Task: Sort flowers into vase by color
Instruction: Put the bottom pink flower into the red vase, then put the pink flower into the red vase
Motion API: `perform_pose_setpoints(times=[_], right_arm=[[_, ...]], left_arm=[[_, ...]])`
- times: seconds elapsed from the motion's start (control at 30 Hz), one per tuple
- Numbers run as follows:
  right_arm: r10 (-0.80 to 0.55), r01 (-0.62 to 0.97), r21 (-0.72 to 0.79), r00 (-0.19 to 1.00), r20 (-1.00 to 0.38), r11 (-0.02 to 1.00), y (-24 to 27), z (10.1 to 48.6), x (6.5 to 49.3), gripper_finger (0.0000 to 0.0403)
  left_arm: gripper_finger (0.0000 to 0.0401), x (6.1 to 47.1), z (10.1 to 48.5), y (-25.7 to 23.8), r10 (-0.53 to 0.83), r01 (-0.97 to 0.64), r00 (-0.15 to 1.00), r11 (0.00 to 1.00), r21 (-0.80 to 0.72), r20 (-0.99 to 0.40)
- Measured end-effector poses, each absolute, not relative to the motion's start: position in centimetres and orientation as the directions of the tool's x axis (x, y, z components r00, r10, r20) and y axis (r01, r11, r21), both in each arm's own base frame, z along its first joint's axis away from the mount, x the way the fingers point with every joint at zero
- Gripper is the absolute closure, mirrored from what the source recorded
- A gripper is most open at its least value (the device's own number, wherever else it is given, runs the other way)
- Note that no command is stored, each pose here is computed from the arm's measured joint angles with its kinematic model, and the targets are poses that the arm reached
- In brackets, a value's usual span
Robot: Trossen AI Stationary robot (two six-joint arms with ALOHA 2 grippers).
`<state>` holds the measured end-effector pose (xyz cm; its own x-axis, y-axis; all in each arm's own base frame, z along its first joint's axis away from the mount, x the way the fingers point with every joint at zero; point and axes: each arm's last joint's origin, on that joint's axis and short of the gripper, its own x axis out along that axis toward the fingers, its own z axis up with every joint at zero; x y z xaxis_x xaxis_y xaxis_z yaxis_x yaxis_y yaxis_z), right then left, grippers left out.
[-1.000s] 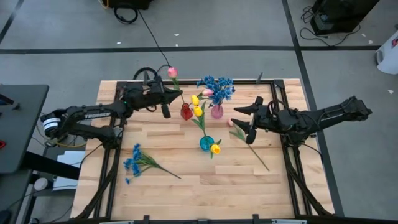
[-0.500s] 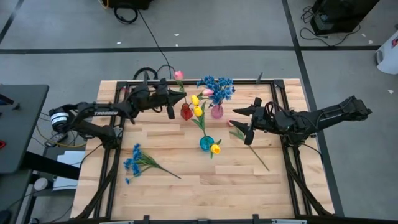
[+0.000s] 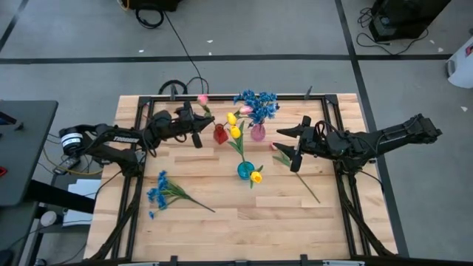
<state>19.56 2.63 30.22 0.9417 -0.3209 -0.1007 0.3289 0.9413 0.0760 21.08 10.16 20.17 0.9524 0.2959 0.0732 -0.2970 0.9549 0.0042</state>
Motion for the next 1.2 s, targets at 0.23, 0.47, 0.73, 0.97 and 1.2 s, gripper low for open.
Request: perform_pose_setpoints(times=[0.23, 0.47, 0.73, 0.97, 1.2], right_arm=[[-0.321, 0.329, 0.081, 0.942, -0.1, 0.941, 2.6, 30.2, 19.6, 0.0154], [-0.321, 0.33, 0.095, 0.942, -0.1, 0.939, 2.6, 30.2, 19.6, 0.0154], [-0.321, 0.33, 0.094, 0.942, -0.102, 0.939, 2.6, 30.2, 19.6, 0.0154], [-0.321, 0.332, 0.087, 0.939, -0.119, 0.939, 2.7, 29.8, 20.0, 0.0154], [-0.322, 0.338, 0.097, 0.935, -0.145, 0.936, 2.8, 29.4, 20.4, 0.0154]], left_arm=[[0.039, 22.0, 18.6, 10.4, 0.289, -0.29, 0.954, 0.957, 0.005, 0.075], [0.0389, 23.0, 16.7, 10.7, 0.282, -0.281, 0.953, 0.959, -0.019, 0.109], [0.0389, 23.6, 14.8, 10.8, 0.275, -0.271, 0.958, 0.961, -0.05, 0.08], [0.0374, 23.8, 14.6, 10.4, 0.259, -0.254, 0.963, 0.965, -0.067, 0.08], [0.0292, 23.7, 14.2, 10.5, 0.264, -0.26, 0.963, 0.962, -0.083, 0.045]])
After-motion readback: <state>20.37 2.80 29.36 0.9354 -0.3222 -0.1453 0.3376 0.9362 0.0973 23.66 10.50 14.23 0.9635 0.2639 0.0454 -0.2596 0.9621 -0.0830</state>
